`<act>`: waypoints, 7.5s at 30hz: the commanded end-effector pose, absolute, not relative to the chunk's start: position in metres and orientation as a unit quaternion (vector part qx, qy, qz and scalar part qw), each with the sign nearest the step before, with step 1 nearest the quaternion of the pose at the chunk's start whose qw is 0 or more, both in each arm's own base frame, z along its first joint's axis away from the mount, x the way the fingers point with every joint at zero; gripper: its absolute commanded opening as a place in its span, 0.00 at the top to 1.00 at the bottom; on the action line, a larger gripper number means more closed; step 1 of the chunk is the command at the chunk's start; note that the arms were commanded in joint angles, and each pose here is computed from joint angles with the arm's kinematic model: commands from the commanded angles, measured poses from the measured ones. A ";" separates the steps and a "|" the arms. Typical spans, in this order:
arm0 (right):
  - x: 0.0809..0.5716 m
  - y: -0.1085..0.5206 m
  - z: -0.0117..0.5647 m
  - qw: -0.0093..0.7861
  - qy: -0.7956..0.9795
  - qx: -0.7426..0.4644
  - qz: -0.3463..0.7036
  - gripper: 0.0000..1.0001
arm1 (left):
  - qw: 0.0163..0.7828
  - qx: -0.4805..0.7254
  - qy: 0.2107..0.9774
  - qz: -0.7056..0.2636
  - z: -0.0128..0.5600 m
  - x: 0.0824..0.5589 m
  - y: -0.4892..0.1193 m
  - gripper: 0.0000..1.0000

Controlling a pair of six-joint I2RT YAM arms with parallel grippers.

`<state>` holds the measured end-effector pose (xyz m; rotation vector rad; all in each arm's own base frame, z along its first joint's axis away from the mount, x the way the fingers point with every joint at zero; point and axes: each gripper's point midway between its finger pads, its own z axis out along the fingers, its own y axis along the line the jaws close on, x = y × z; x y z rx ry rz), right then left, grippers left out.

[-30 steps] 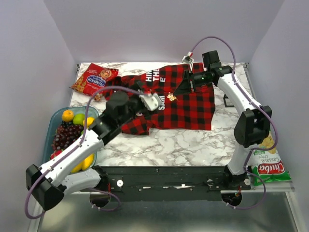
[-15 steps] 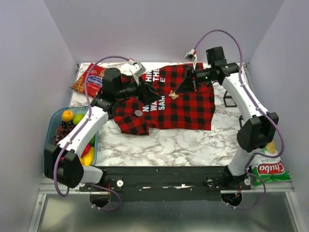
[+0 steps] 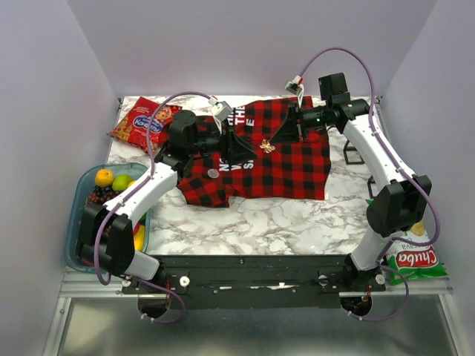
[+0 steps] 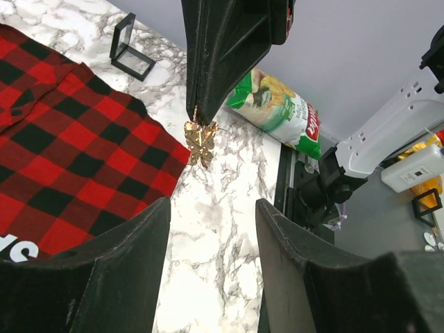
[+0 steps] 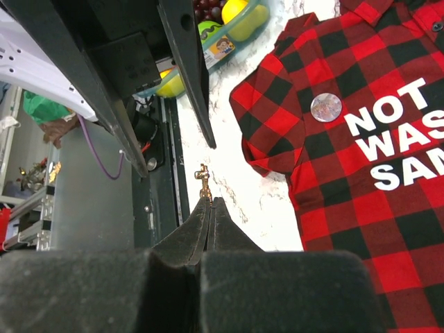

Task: Remove the brooch from the garment

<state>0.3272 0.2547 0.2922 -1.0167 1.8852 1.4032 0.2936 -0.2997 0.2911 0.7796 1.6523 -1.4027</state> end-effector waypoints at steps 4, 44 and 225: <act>0.326 0.258 0.302 0.295 0.698 -0.378 0.532 0.99 | 0.415 0.311 0.640 -0.567 0.301 0.298 -0.309 0.40; 0.325 0.261 0.292 0.288 0.717 -0.374 0.512 0.82 | 0.397 0.331 0.619 -0.591 0.297 0.304 -0.330 1.00; 0.318 0.225 0.276 0.299 0.726 -0.419 0.455 0.81 | 0.392 0.389 0.591 -0.588 0.301 0.296 -0.355 1.00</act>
